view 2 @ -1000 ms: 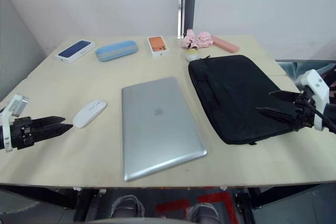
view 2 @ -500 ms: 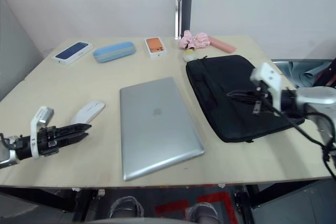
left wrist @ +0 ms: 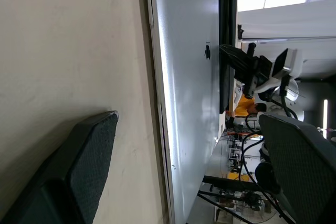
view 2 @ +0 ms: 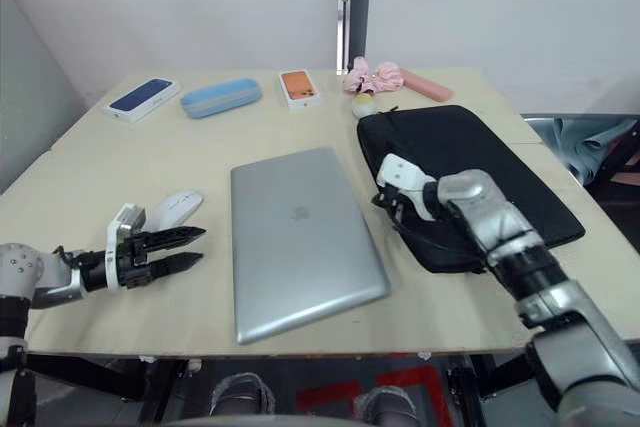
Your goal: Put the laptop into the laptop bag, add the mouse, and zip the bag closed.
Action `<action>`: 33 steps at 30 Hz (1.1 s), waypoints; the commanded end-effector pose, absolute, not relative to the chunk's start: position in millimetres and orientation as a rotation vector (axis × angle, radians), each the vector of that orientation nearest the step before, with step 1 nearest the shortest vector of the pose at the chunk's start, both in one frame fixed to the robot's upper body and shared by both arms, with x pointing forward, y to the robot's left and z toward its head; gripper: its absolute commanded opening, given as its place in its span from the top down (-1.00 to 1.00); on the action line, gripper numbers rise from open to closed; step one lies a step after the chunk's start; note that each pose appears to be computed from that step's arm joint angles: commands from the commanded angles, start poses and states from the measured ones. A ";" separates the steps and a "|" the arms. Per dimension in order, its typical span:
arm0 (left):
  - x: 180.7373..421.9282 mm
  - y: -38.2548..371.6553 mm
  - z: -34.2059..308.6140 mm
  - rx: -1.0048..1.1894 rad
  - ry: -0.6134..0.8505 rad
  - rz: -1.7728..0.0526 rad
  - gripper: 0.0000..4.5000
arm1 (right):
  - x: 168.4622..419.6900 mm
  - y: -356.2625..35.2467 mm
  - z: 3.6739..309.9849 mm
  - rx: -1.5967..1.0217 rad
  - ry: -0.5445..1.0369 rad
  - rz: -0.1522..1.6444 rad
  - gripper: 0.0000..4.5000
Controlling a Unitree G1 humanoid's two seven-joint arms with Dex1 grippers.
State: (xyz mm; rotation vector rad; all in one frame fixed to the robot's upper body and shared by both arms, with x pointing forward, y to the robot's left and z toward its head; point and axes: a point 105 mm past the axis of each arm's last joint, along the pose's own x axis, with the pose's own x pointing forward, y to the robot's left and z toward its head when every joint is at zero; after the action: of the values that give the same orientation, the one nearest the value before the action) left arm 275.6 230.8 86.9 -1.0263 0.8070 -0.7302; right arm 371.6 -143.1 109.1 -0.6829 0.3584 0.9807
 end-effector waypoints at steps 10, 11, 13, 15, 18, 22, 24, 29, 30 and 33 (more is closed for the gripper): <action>283.4 189.2 63.1 -1.054 0.899 -0.794 -1.00 | 389.5 -128.3 98.8 -0.852 0.379 1.033 0.98; 281.4 186.0 59.1 -1.054 0.920 -0.796 -1.00 | 387.8 -124.0 98.5 -0.849 0.376 1.051 0.98; 278.4 183.5 52.8 -1.050 0.951 -0.791 -1.00 | 385.8 -118.2 98.8 -0.850 0.367 1.072 0.98; 277.6 184.2 47.1 -1.043 0.966 -0.776 -1.00 | 385.0 -113.3 99.5 -0.853 0.359 1.084 0.98; 279.7 184.4 45.0 -1.035 0.964 -0.769 -1.00 | 385.2 -107.9 102.2 -0.847 0.350 1.090 0.98; 281.6 181.3 46.2 -1.035 0.958 -0.785 -1.00 | 380.9 -92.0 109.0 -0.791 0.315 1.131 0.98; 280.9 179.8 43.9 -1.025 0.968 -0.787 -1.00 | 376.8 -82.2 112.6 -0.756 0.299 1.159 0.98; 283.5 178.8 43.4 -1.024 0.962 -0.786 -1.00 | 371.6 -74.5 115.3 -0.744 0.291 1.185 0.98; 284.1 178.6 43.4 -1.023 0.961 -0.786 -1.00 | 371.1 -73.7 115.4 -0.742 0.290 1.187 0.98; 287.0 178.0 43.4 -1.020 0.951 -0.783 -1.00 | 370.1 -71.9 116.2 -0.726 0.291 1.193 0.98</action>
State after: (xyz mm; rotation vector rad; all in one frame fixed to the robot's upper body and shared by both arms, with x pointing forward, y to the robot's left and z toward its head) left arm 292.9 190.0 74.2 -1.0482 0.8305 -0.8416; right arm 383.1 -115.6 94.9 -0.7473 0.4348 1.0392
